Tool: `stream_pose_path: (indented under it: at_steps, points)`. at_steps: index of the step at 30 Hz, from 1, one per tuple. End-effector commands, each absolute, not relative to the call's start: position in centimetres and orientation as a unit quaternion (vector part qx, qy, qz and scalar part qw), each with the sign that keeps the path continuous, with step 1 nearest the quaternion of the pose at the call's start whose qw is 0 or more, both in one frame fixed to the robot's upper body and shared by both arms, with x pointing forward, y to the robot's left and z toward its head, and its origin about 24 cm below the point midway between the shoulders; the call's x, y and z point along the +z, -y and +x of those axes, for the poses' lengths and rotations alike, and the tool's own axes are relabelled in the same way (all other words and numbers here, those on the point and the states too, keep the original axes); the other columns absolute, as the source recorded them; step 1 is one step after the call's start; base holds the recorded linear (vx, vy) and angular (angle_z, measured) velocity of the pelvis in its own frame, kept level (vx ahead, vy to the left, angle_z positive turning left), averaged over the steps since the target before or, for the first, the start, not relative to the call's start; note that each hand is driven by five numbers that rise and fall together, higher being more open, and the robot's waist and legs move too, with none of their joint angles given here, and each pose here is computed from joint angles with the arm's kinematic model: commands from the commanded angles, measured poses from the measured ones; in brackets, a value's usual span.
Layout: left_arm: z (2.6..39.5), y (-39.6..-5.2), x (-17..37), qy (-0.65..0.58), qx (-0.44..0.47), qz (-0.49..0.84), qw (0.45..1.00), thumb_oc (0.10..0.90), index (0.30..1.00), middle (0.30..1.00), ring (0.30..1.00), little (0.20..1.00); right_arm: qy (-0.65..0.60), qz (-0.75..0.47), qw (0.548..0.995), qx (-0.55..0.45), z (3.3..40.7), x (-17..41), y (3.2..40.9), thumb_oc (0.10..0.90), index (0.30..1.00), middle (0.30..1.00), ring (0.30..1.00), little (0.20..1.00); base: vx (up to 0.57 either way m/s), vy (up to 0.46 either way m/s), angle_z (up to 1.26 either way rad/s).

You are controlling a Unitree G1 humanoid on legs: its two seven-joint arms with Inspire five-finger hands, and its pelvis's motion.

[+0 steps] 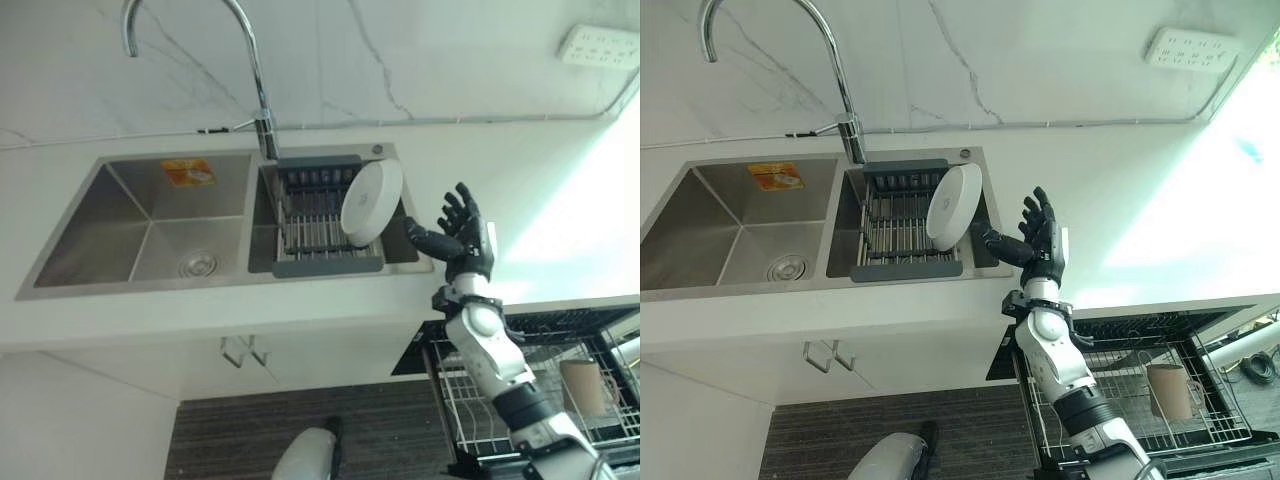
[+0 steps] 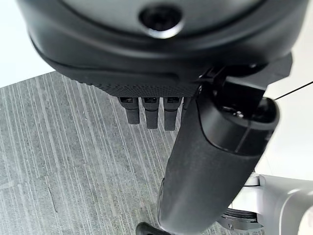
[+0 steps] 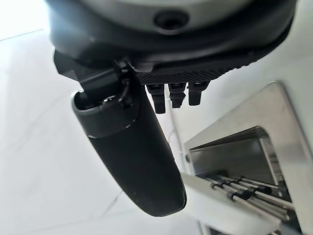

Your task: Place the dishes in the dishwasher.

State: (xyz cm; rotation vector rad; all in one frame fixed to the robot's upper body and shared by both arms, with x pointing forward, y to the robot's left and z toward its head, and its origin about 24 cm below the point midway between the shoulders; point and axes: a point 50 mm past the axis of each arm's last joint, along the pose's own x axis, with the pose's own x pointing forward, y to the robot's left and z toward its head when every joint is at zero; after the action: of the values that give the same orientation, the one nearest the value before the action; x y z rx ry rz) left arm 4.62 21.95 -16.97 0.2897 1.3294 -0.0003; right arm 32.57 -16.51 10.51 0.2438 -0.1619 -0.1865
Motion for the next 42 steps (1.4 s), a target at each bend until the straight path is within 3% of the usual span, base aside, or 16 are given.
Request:
stream_pose_path:
  at_steps: [1, 18, 42]
  points:
    - [4.3, -22.3, -16.9, -0.617, -0.018, 0.153, 0.772, 0.800, 0.900, 0.900, 0.900, 0.900, 0.203, 0.167, 0.962, -0.077, 34.0, 17.4, 16.7, 0.800, 0.900, 0.900, 0.900, 0.900, 0.06, -0.004, 0.02]
    - [3.7, -22.8, -16.8, -0.625, -0.029, 0.157, 0.764, 0.800, 0.900, 0.900, 0.900, 0.900, 0.172, 0.286, 0.942, 0.020, 34.8, 18.5, 14.6, 0.800, 0.900, 0.900, 0.900, 0.900, 0.05, -0.005, 0.06]
    - [3.5, -23.0, -16.8, -0.627, -0.034, 0.167, 0.760, 0.800, 0.900, 0.900, 0.900, 0.900, 0.124, 0.286, 0.950, 0.014, 35.8, 17.9, 14.4, 0.800, 0.900, 0.900, 0.900, 0.900, 0.00, 0.000, 0.00]
